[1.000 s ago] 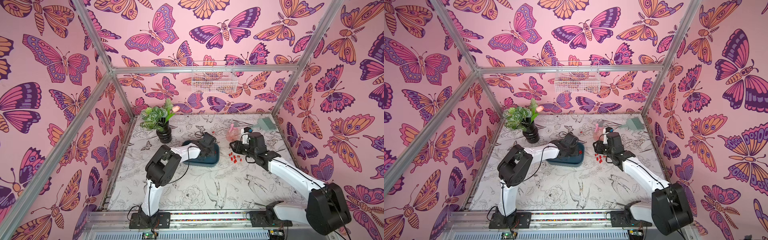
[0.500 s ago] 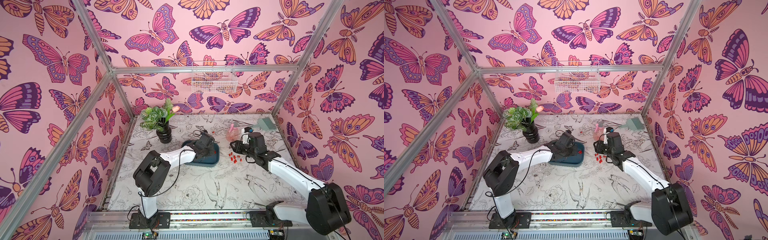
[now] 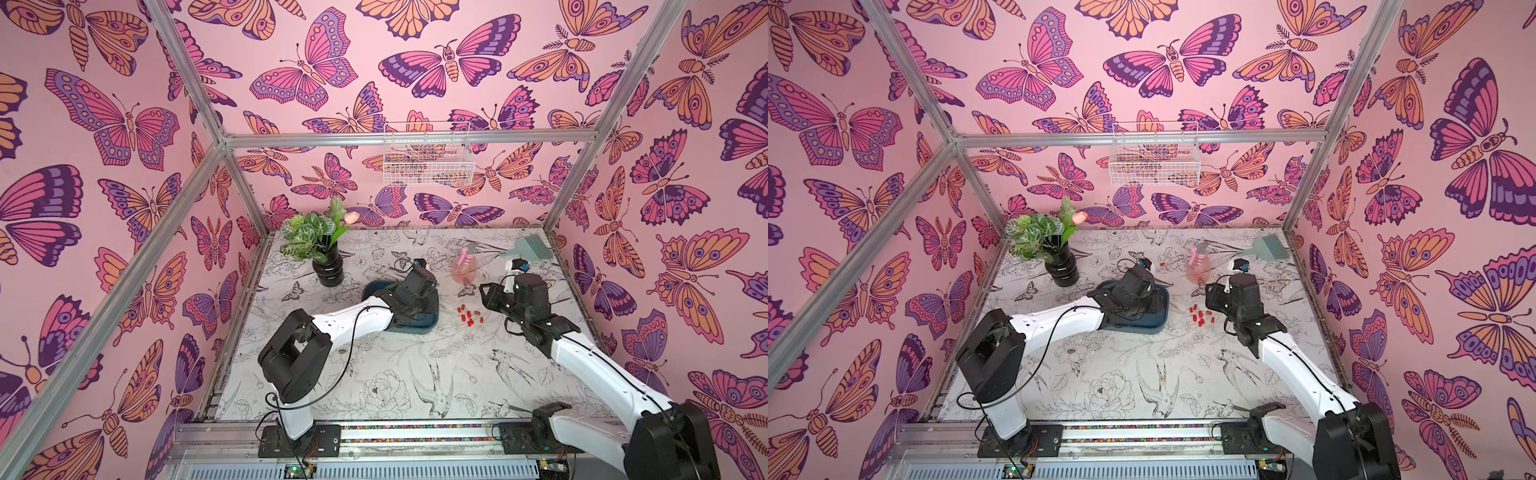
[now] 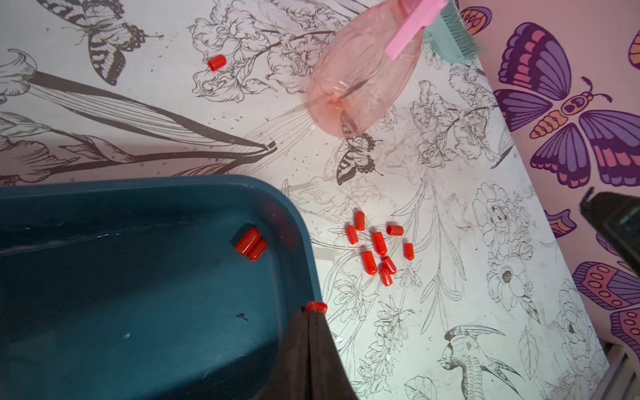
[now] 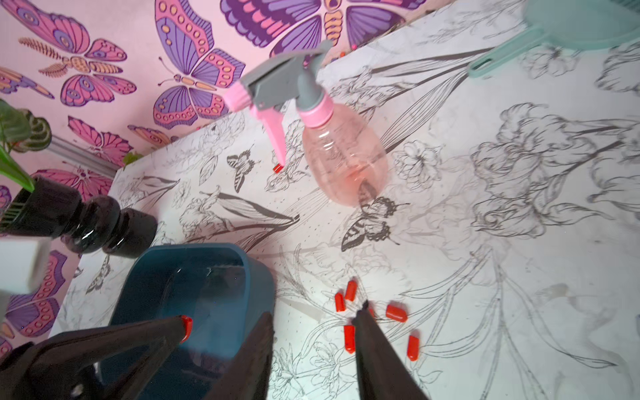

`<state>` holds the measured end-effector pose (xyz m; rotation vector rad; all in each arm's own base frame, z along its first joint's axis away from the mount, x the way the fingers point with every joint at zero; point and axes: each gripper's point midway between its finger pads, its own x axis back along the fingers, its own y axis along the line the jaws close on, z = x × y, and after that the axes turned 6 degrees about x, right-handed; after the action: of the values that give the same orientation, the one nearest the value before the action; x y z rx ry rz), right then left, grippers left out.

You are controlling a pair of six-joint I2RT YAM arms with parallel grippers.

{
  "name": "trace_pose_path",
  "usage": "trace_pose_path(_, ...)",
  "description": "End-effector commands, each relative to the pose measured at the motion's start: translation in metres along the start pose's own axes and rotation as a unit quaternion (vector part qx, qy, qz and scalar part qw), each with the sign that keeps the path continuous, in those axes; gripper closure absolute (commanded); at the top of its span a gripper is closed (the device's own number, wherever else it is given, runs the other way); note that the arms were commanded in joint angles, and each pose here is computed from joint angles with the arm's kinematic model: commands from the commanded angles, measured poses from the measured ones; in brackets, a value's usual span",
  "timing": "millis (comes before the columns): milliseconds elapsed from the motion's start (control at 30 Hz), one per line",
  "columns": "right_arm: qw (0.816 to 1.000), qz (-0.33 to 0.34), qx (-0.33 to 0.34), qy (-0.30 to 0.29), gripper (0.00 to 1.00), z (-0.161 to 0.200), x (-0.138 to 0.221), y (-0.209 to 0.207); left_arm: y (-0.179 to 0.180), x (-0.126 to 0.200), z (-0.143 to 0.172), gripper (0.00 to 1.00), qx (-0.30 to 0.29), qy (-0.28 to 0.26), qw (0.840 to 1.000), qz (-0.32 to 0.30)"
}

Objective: Take the screw protection sleeves out of the storage box
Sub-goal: Place the screw protection sleeve at the center of the board.

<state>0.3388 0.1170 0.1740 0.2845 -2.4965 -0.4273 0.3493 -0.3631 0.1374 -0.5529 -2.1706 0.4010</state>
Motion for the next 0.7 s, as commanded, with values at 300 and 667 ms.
trace_pose_path(300,0.997,0.046,-0.056,0.001,0.57,0.002,-0.004,-0.049,-0.047,-0.025,0.005,0.91,-0.034,0.012,0.998,0.043)
trace_pose_path(667,0.996,0.044,-0.081,0.001,0.57,0.004,-0.005,-0.060,-0.058,-0.048,0.019,0.90,-0.042,0.035,0.997,0.048)
